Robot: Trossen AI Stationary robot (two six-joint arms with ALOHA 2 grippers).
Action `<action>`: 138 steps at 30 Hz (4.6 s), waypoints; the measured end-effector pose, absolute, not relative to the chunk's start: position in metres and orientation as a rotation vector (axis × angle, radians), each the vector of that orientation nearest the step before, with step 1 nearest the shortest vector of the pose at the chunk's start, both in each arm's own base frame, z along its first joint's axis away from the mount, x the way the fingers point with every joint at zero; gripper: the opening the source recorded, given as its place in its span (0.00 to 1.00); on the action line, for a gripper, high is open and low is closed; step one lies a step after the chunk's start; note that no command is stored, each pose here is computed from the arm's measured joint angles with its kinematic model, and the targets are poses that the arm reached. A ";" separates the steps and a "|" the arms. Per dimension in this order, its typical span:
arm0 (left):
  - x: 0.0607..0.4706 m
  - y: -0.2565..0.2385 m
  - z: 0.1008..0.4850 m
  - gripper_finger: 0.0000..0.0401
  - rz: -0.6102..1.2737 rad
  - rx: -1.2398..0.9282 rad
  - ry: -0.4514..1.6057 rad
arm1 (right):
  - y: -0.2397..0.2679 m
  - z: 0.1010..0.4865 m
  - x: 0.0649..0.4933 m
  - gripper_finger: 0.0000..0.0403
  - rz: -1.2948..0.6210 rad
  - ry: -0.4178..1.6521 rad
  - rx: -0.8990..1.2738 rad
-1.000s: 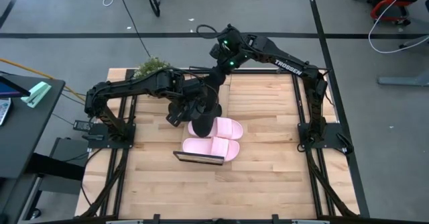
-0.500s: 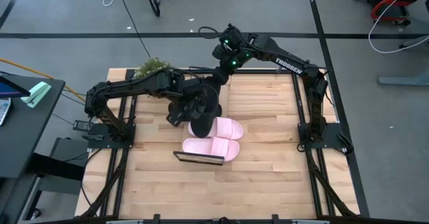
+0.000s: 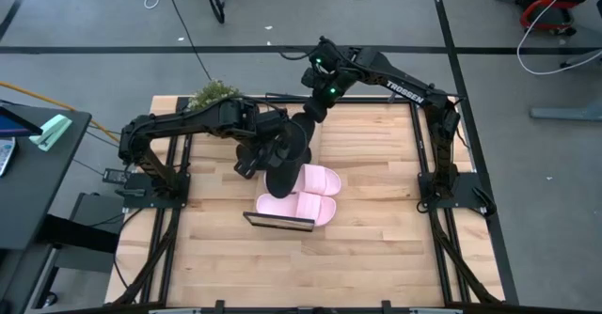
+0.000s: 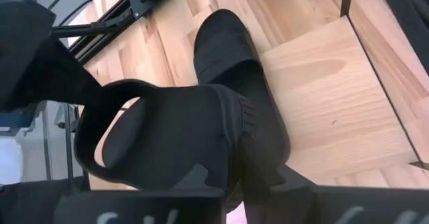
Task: Pick and place slides into the shelf
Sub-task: Put the black slide on the shelf
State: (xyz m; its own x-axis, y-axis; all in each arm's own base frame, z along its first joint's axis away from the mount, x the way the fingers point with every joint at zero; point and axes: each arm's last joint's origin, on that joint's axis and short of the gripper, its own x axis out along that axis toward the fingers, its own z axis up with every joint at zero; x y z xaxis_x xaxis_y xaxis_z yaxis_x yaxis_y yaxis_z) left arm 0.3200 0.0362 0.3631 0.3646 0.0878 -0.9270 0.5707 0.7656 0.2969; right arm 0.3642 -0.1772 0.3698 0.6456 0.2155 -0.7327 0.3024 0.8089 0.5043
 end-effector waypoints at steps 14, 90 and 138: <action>0.319 0.058 0.364 0.19 -0.137 0.446 1.187 | -0.188 0.369 0.360 0.04 -0.150 0.884 0.622; 0.261 0.136 0.454 0.06 0.298 0.034 0.500 | -0.125 0.272 0.324 0.03 -0.995 0.129 1.179; 0.267 0.126 0.456 0.03 0.264 0.055 0.476 | -0.153 0.209 0.357 0.03 -1.060 0.183 1.339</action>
State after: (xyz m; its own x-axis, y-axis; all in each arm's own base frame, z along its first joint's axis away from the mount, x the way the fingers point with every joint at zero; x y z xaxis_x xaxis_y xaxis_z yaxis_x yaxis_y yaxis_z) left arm 0.2671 0.1265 0.4563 0.8557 0.2637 -0.4452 -0.2382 0.9646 0.1134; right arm 0.3574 -0.1535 0.2094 0.5502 -0.5154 -0.6571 0.7060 -0.1332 0.6956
